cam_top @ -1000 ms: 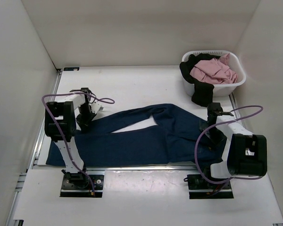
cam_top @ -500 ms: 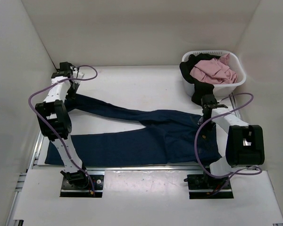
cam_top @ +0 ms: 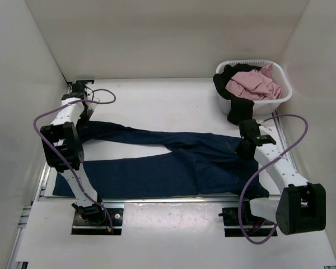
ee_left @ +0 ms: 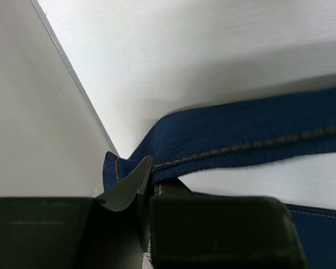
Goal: Fold and stack the trousers
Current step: Flatten the trousers out
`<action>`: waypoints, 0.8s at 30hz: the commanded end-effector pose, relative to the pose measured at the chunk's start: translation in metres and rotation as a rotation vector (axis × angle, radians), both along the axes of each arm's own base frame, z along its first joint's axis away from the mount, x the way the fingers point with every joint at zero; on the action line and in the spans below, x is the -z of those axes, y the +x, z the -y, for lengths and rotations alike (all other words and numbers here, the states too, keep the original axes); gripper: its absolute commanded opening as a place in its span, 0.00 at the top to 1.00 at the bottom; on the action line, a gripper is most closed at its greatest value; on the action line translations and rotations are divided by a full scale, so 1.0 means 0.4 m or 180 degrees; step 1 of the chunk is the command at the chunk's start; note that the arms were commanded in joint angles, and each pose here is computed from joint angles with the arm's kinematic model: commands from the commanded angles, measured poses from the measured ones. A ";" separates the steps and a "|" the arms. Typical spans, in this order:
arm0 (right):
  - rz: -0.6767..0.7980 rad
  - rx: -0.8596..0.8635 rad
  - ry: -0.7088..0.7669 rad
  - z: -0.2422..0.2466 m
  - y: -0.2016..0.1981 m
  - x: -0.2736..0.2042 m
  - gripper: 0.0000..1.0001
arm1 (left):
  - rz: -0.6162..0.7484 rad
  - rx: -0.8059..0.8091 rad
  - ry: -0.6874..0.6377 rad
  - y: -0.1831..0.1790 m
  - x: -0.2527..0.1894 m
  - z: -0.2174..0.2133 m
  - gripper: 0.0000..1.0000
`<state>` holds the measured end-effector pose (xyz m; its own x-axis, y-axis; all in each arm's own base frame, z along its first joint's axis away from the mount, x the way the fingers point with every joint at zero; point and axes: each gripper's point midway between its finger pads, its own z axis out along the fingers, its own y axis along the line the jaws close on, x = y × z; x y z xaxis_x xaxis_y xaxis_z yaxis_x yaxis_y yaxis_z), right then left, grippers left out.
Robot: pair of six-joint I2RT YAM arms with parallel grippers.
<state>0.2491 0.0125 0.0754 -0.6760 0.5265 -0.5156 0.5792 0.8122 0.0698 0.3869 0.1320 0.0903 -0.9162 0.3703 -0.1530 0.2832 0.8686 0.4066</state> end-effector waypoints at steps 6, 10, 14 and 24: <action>-0.0643 0.0089 -0.0006 0.058 -0.076 0.056 0.26 | -0.0025 -0.0135 0.0271 0.102 0.020 -0.061 0.54; -0.0205 0.0203 0.0017 0.083 0.018 -0.017 0.18 | 0.0122 -0.0242 0.0239 0.128 0.000 -0.075 0.21; -0.0001 0.0558 0.0216 0.126 0.084 -0.043 0.19 | 0.0307 -0.0583 0.0178 0.084 -0.063 -0.154 0.12; -0.0274 0.0903 0.0385 0.155 0.191 0.094 0.21 | -0.0115 -0.1261 -0.0651 -0.078 0.127 -0.188 0.13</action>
<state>0.3021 -0.0474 0.0378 -0.5728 0.7293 -0.3743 0.7720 0.6334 0.0527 0.3536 0.2284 0.0480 -0.9924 -0.0053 -0.1228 -0.0445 0.9468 0.3186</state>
